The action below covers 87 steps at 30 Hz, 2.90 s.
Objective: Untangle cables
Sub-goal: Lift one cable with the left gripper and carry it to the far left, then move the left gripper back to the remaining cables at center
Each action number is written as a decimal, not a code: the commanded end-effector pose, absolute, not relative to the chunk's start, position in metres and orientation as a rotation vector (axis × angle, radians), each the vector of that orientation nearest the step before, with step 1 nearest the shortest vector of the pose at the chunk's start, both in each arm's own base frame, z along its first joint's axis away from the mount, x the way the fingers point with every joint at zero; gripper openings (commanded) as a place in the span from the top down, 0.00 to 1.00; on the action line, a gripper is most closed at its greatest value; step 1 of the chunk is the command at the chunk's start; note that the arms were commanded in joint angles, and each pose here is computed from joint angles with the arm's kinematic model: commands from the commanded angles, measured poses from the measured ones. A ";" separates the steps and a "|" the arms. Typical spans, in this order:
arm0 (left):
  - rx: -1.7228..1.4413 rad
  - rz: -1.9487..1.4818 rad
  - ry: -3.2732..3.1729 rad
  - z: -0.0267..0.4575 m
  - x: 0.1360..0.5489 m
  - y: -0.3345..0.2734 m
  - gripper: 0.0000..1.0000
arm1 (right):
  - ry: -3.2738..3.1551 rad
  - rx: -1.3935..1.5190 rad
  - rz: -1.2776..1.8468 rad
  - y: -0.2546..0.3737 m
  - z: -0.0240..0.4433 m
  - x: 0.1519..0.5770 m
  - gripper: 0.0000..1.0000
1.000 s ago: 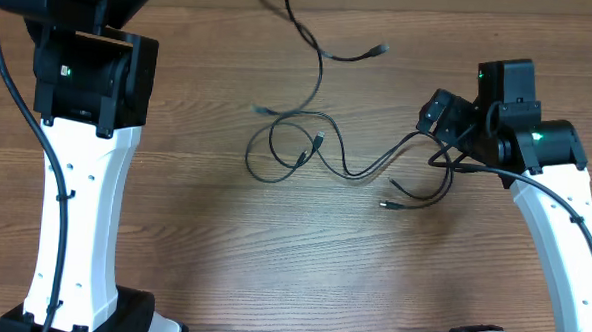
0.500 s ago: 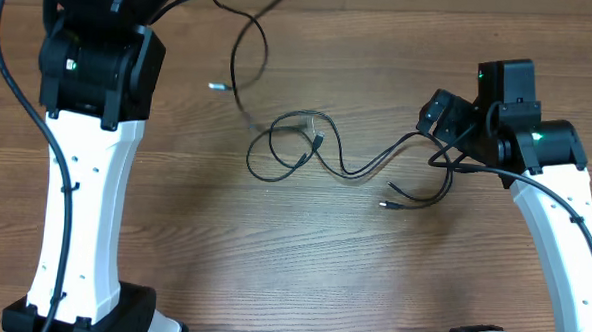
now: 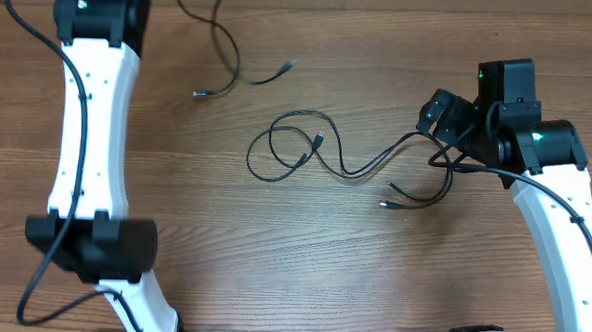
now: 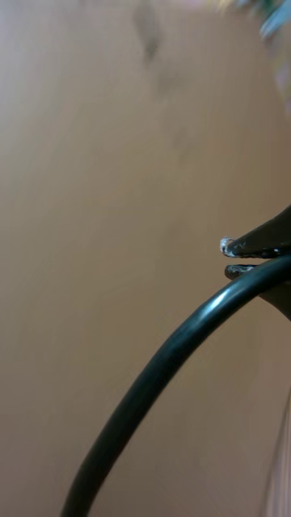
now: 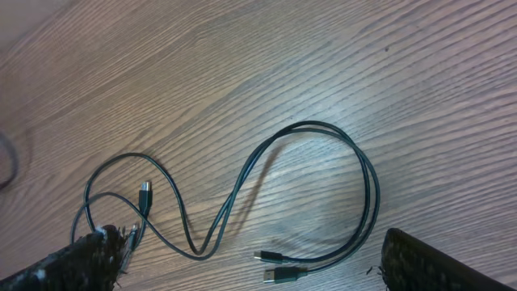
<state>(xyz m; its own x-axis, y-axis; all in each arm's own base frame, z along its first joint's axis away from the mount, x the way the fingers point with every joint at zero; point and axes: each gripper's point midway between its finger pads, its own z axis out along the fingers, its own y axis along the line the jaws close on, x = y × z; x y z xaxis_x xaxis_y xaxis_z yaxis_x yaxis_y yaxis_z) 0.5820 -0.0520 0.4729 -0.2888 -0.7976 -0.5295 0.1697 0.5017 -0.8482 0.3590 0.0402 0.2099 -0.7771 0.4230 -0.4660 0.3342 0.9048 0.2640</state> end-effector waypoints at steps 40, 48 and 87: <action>-0.403 -0.636 2.254 0.366 0.424 0.090 0.00 | 2.528 0.546 0.213 0.038 0.211 0.360 0.00; -0.221 -0.590 2.461 0.333 0.432 -0.008 0.00 | 2.528 0.546 0.213 0.038 0.211 0.360 0.00; 0.607 -0.540 3.132 0.079 0.403 -0.220 0.08 | 2.528 0.546 0.213 0.038 0.211 0.360 0.00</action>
<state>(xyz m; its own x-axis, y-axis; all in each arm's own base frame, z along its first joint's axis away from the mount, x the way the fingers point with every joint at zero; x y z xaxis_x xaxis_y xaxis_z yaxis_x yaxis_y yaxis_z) 0.3997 -0.2185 0.0815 -0.9095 0.4149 0.0244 0.3801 0.8541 -0.3549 0.3590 0.0403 0.2099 -0.7771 0.4234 -0.4658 0.3343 0.9046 0.2645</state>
